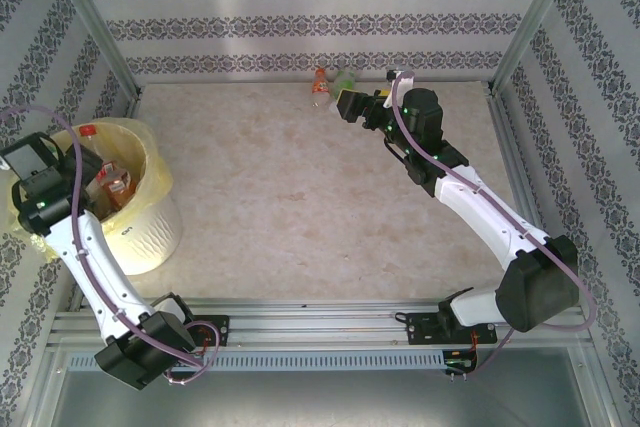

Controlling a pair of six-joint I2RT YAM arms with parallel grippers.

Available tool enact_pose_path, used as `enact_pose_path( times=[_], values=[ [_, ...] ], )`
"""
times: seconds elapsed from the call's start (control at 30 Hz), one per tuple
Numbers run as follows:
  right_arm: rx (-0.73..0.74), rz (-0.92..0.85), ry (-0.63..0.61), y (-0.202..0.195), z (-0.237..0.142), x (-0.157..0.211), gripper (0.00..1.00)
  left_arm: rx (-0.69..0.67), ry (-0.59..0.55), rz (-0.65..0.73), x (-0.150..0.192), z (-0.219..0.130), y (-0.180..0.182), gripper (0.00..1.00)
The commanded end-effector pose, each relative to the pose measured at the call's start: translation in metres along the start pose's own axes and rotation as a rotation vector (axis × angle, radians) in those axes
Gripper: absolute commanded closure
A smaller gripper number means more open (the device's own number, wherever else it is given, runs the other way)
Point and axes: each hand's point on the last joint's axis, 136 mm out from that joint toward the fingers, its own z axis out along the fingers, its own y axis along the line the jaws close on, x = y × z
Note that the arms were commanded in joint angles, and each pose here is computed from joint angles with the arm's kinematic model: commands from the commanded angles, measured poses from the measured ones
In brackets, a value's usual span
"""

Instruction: Put the plastic bottles in the bin

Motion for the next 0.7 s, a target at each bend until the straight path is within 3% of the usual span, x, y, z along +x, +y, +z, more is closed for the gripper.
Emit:
enact_pose_path(
  times=[0.0,0.33,0.5,0.67],
  values=[
    [-0.006,0.007,-0.040,0.005,-0.006,-0.020,0.02,-0.039,0.019,0.019,-0.020,-0.011,-0.001,0.10],
    [0.012,0.013,-0.030,0.002,-0.006,-0.018,0.02,-0.035,0.120,-0.069,-0.036,0.035,-0.010,0.10],
    [0.019,0.022,-0.023,0.000,-0.003,-0.016,0.02,0.062,0.147,-0.072,-0.024,0.032,-0.026,0.10],
    [0.011,0.026,-0.007,0.000,0.003,-0.012,0.02,0.063,0.080,-0.051,-0.025,0.010,-0.031,0.01]
  ],
)
